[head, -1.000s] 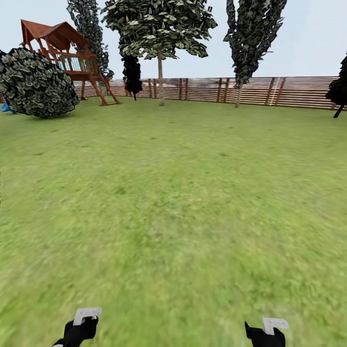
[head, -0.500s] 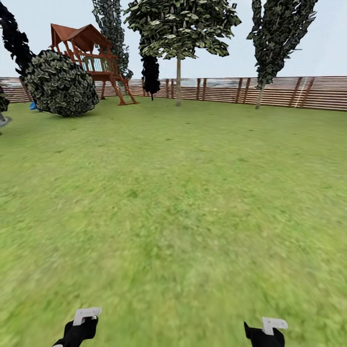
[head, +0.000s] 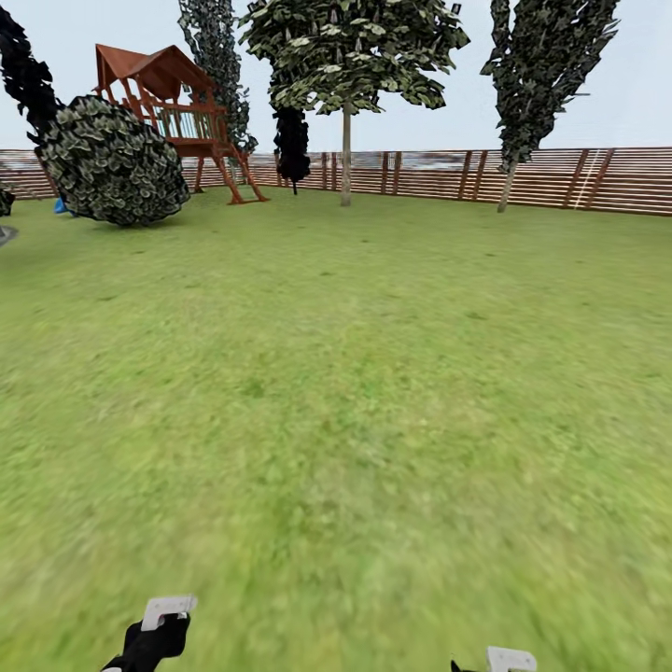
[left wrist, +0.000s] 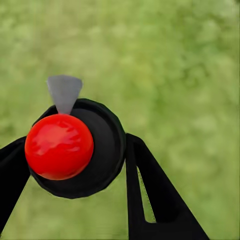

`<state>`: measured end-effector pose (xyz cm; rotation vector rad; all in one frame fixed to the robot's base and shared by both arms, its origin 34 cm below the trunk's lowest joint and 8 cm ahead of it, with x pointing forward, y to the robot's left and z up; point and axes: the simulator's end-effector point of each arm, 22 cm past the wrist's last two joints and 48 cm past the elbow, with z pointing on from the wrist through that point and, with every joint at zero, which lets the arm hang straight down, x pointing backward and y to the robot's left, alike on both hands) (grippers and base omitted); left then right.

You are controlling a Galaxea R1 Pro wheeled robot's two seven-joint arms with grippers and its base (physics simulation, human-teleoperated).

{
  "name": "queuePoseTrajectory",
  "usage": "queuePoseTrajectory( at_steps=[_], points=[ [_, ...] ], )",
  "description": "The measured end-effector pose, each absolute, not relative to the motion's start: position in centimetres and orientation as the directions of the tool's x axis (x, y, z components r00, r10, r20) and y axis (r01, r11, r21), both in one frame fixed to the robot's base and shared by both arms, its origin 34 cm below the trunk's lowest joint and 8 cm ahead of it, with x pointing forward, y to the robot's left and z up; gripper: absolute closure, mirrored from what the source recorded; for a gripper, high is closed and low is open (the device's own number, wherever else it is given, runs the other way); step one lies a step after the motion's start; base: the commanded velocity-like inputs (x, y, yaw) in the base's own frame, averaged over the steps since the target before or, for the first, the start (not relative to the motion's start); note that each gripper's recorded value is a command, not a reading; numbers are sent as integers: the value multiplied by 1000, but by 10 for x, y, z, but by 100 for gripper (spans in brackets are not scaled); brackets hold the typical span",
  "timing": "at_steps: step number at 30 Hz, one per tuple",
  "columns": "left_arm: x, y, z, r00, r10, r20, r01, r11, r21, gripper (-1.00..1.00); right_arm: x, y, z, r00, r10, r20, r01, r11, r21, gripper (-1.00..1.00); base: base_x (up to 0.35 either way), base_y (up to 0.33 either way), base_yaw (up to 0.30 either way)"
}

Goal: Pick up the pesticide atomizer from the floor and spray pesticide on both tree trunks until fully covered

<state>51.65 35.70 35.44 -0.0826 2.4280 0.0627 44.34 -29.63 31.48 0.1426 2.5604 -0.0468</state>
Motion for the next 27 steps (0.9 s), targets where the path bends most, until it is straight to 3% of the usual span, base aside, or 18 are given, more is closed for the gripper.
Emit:
queuePoseTrajectory(
  at_steps=[27],
  points=[
    [517, 357, 355, -754, -43, -655, -77, 997, 23, 100, 442, -296, 314, -834, 92, -544, 112, 994, -3, -100, 338, 0, 0]
  ],
)
